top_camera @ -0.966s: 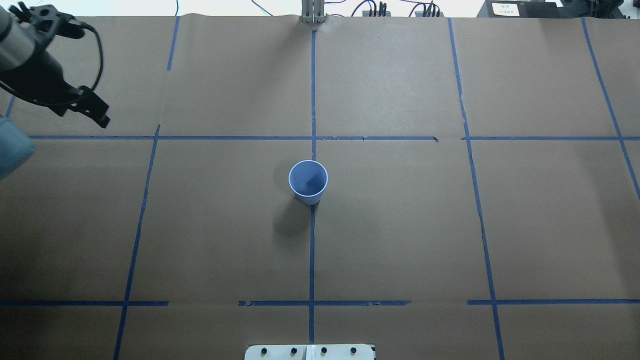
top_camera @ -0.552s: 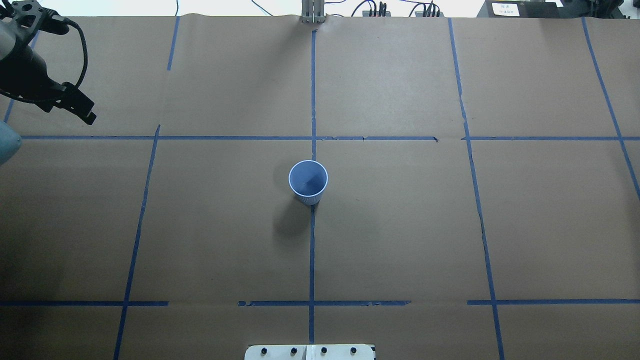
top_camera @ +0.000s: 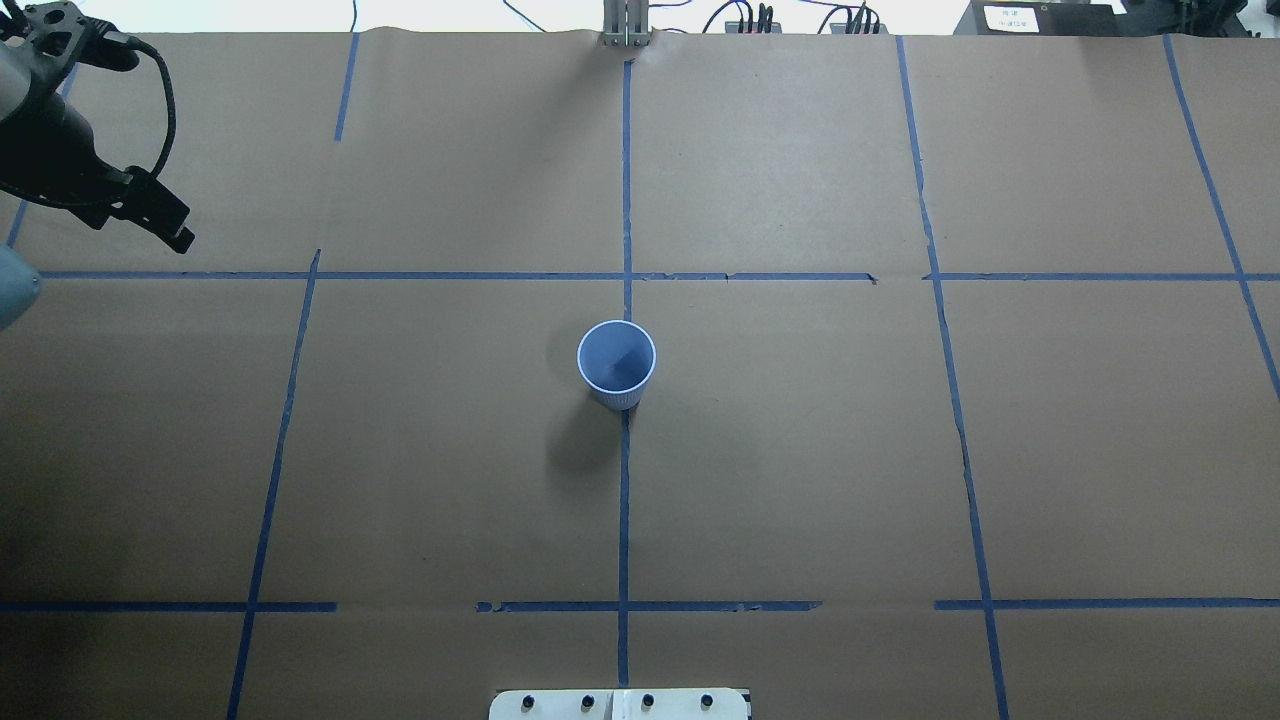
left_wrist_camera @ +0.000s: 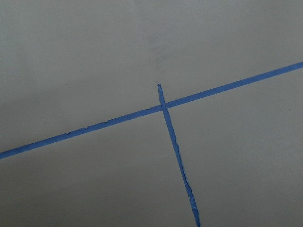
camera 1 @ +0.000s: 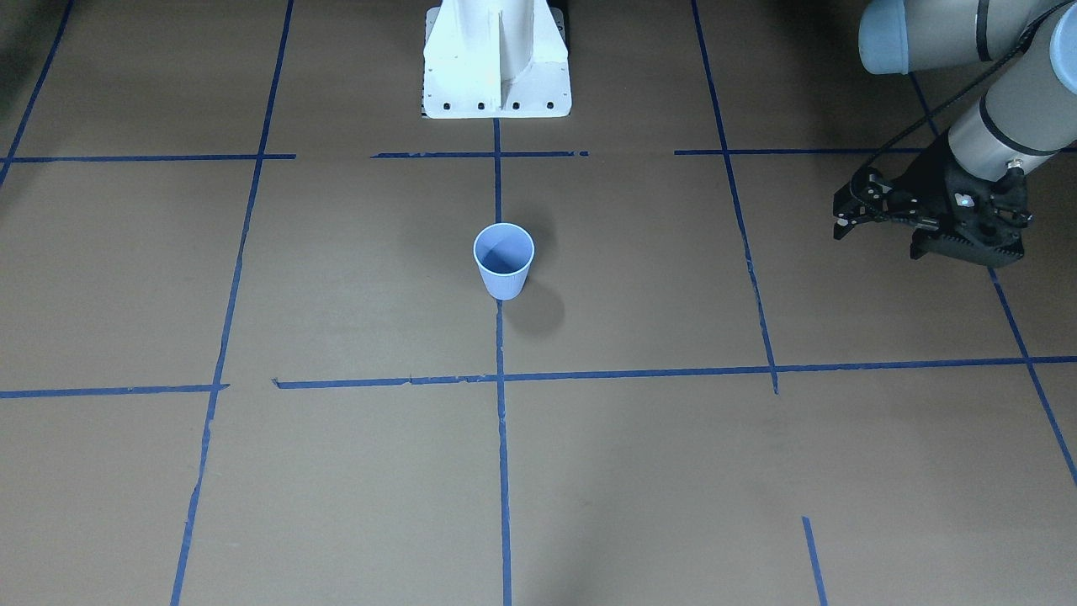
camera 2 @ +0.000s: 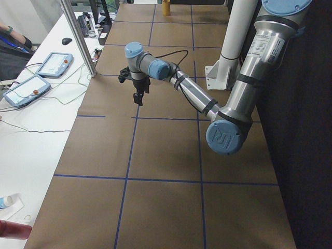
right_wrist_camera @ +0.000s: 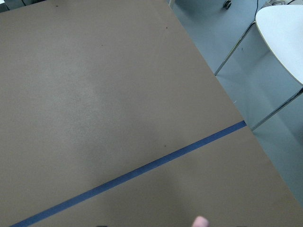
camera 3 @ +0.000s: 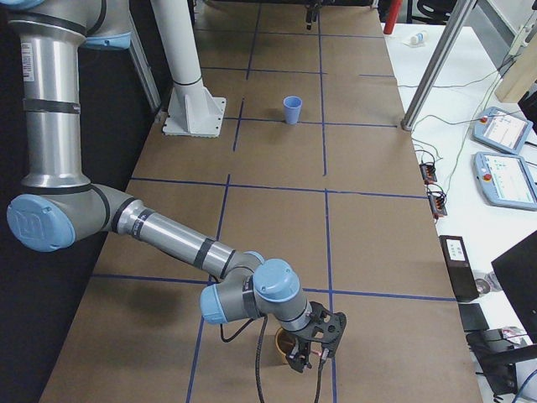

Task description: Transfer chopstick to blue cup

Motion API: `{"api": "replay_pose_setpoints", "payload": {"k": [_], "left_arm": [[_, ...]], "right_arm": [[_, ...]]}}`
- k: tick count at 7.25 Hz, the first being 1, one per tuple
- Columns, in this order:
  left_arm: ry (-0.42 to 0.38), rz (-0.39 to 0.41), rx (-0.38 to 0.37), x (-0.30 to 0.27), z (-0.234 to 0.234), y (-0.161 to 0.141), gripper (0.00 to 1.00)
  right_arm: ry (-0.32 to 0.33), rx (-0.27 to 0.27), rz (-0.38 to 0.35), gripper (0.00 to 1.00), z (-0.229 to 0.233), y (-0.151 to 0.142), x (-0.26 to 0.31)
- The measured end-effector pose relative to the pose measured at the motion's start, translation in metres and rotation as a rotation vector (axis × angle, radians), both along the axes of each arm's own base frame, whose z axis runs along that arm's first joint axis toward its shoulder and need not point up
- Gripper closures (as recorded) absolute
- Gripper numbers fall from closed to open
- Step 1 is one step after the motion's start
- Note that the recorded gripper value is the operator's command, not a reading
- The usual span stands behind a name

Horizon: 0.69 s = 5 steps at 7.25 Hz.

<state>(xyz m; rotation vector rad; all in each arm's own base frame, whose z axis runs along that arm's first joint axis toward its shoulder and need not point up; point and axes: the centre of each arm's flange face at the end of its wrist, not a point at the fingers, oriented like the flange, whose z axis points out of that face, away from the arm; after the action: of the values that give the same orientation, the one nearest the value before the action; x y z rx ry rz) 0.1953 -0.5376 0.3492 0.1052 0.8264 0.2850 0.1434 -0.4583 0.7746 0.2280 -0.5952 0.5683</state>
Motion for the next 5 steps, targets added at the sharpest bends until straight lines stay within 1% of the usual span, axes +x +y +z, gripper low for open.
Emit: {"api": "replay_pose_setpoints", "payload": {"k": [1, 2, 3, 4, 5], "left_arm": [[0.001, 0.0, -0.001, 0.0, 0.0, 0.0, 0.0], [0.001, 0.0, -0.002, 0.0, 0.0, 0.0, 0.0], [0.0, -0.002, -0.004, -0.001, 0.0, 0.0, 0.0], [0.0, -0.005, -0.008, -0.001, 0.001, 0.0, 0.0], [0.0, -0.007, -0.011, 0.0, 0.001, 0.0, 0.0]], "right_arm": [[0.003, -0.001, 0.003, 0.63, 0.002, 0.0, 0.0], [0.004, 0.002, 0.003, 0.89, 0.002, -0.001, 0.0], [0.005, 0.008, 0.003, 0.97, -0.001, -0.003, 0.0], [0.005, 0.016, 0.003, 0.99, -0.004, -0.006, 0.001], [0.006, 0.036, 0.003, 1.0, -0.014, -0.014, 0.001]]}}
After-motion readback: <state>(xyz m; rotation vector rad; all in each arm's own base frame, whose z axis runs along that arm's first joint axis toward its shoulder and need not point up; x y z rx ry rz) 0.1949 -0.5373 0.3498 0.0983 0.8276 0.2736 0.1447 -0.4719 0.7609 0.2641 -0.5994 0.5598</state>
